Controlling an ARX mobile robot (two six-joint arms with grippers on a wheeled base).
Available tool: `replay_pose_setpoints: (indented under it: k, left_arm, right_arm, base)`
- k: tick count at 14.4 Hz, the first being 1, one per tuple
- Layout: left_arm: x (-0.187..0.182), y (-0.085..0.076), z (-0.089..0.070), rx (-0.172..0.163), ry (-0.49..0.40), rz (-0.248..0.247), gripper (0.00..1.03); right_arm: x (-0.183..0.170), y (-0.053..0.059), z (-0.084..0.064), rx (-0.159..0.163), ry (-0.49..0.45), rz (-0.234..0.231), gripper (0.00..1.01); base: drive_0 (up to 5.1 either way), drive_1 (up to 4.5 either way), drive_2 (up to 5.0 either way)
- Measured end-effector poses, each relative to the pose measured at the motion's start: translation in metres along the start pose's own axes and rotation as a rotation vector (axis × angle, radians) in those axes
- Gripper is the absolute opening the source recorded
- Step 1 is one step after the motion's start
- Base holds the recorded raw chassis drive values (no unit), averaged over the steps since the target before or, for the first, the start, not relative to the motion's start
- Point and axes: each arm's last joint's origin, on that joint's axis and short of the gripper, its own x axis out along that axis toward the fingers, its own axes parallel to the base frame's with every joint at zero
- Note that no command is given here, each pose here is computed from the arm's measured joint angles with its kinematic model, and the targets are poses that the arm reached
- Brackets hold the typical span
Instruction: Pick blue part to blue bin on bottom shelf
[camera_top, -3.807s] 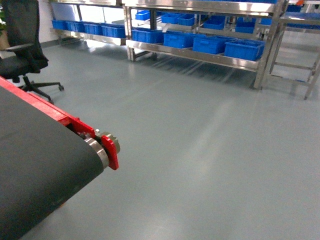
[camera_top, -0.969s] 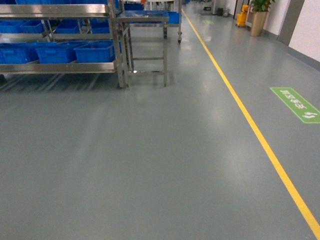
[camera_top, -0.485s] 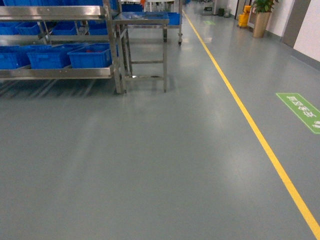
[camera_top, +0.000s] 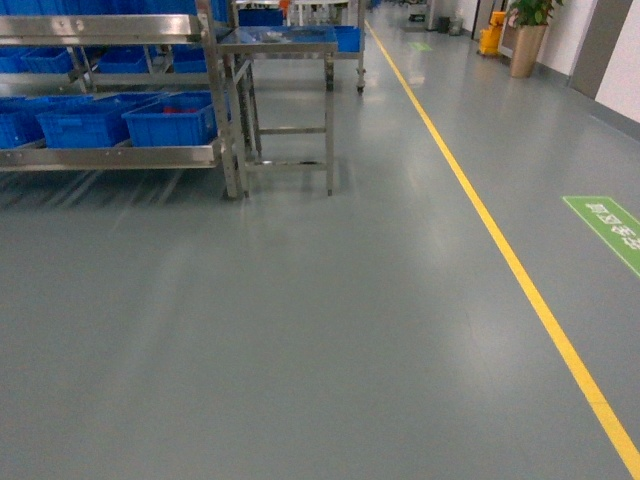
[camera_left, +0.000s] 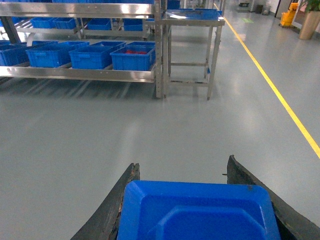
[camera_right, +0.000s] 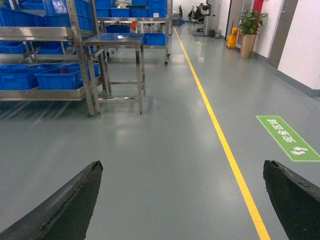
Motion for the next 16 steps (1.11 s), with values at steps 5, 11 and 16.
replay_pose_setpoints:
  k: [5, 11, 16]
  left_arm:
    - [-0.0002, 0.0, 0.0004, -0.001, -0.004, -0.001, 0.43]
    - [-0.0001, 0.0, 0.0002, 0.0, -0.002, 0.0, 0.43]
    - [-0.0001, 0.0, 0.0002, 0.0, -0.002, 0.0, 0.43]
  right_arm:
    - [0.0, 0.0, 0.0001, 0.0, -0.002, 0.0, 0.98]
    - [0.0, 0.0, 0.0004, 0.0, -0.005, 0.0, 0.98]
    - [0.0, 0.0, 0.0002, 0.0, -0.002, 0.0, 0.98]
  base:
    - [-1.6, -1.55, -1.6]
    - [-0.5, 2.34, -3.4]
    - [0.1, 4.39, -4.2]
